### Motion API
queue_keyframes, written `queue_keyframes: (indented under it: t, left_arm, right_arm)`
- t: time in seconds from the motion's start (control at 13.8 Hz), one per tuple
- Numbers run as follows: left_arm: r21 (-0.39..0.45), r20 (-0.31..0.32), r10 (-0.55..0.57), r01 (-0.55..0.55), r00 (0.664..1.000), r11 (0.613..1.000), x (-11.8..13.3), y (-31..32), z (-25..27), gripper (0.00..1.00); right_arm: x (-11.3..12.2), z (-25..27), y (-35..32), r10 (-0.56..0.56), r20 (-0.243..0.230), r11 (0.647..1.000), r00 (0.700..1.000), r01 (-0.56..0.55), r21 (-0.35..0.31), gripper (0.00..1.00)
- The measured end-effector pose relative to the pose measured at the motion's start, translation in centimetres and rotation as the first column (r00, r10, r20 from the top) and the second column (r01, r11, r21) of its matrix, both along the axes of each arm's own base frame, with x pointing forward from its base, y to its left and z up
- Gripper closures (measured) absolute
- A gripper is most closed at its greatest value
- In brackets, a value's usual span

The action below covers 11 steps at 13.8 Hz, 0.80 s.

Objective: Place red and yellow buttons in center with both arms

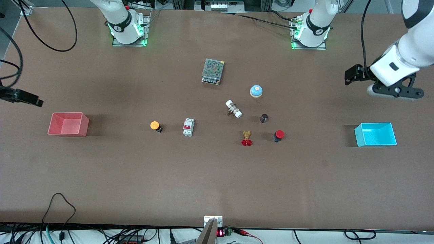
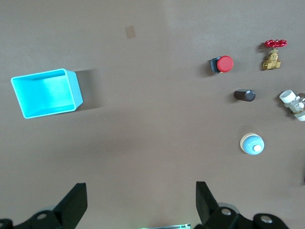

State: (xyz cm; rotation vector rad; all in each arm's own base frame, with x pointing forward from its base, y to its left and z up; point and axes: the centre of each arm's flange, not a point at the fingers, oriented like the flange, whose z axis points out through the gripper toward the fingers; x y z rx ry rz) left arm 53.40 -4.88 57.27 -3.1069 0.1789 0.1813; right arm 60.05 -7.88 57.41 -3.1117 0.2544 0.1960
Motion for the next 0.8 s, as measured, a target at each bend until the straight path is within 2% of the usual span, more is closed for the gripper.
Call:
queue_keyframes:
  t: [0.22, 0.36, 0.58, 0.8]
  left_arm:
    - [0.009, 0.028, 0.128, -0.128, 0.991, 0.992, 0.2, 0.1, 0.7, 0.0]
    - [0.012, 0.037, 0.197, -0.198, 0.98, 0.98, 0.8, 0.4, 0.3, 0.0]
    - [-0.001, 0.079, 0.2, -0.201, 0.977, 0.98, 1.3, 0.3, 1.8, 0.0]
    - [-0.01, 0.107, 0.127, -0.127, 0.986, 0.992, 1.4, 0.1, 3.2, 0.0]
  right_arm:
    - [-1.9, -0.5, 0.9, 0.016, -0.034, 1.0, 0.999, -0.015, 0.011, 0.0]
    - [-2.5, -0.8, 1.3, 0.028, -0.027, 1.0, 0.999, -0.028, 0.014, 0.0]
    - [-3.8, -1.1, 1.4, 0.037, 0.027, 0.999, 0.999, -0.038, 0.011, 0.0]
    - [-5.6, -0.8, 1.3, 0.057, 0.036, 0.998, 0.998, -0.056, -0.005, 0.0]
